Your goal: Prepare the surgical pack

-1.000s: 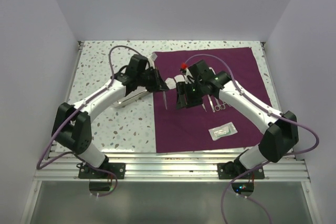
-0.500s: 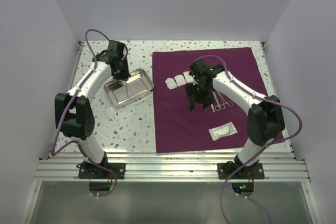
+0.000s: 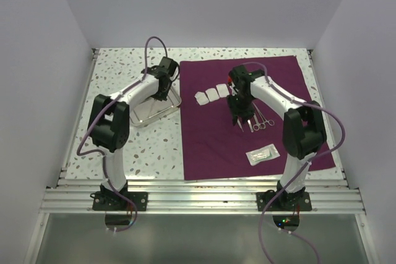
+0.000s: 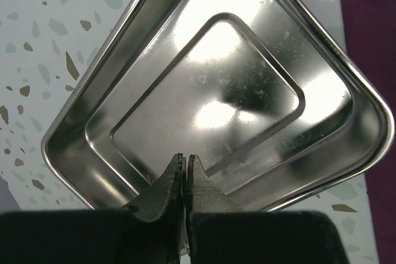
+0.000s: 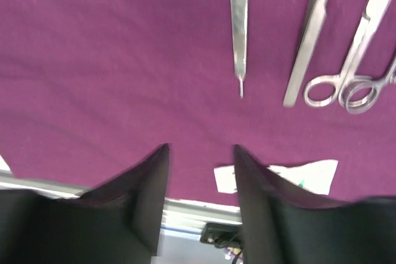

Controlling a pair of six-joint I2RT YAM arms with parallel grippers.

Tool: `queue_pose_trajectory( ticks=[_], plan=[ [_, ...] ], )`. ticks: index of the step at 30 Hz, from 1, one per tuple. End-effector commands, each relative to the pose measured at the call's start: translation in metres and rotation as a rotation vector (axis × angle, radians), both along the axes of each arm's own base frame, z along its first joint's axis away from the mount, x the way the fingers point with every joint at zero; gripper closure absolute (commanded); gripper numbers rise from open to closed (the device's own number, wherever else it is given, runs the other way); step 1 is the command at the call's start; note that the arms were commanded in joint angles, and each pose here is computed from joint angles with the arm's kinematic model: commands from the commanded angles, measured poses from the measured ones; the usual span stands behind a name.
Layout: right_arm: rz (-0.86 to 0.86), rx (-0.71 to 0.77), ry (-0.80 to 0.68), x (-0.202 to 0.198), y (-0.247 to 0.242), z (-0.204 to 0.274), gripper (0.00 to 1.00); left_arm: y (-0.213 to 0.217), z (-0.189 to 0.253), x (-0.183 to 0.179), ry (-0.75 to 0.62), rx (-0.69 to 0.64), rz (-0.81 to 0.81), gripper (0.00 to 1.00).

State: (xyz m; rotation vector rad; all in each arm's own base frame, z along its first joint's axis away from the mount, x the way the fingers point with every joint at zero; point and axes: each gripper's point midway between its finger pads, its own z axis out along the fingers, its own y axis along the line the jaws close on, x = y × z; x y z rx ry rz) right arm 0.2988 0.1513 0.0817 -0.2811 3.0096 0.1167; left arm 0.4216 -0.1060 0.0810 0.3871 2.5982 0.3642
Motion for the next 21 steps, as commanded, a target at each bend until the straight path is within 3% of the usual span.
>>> queue_pose_trajectory(
  ticks=[1, 7, 15, 21],
  plan=[
    [0.054, -0.005, -0.022, 0.014, 0.007, 0.003, 0.57, 0.008, 0.010, 0.018, -0.056, 0.039, -0.014, 1.00],
    [0.022, -0.065, -0.040, 0.033, 0.000, -0.007, 0.64, 0.005, -0.003, 0.017, -0.029, 0.106, -0.041, 1.00],
    [-0.018, -0.093, -0.027, 0.046, -0.012, -0.014, 0.62, 0.003, -0.016, 0.020, -0.031, 0.146, -0.044, 1.00],
    [-0.058, -0.135, -0.028, 0.051, -0.028, -0.014, 0.59, -0.001, -0.017, 0.023, -0.050, 0.121, -0.043, 0.78]
  ],
)
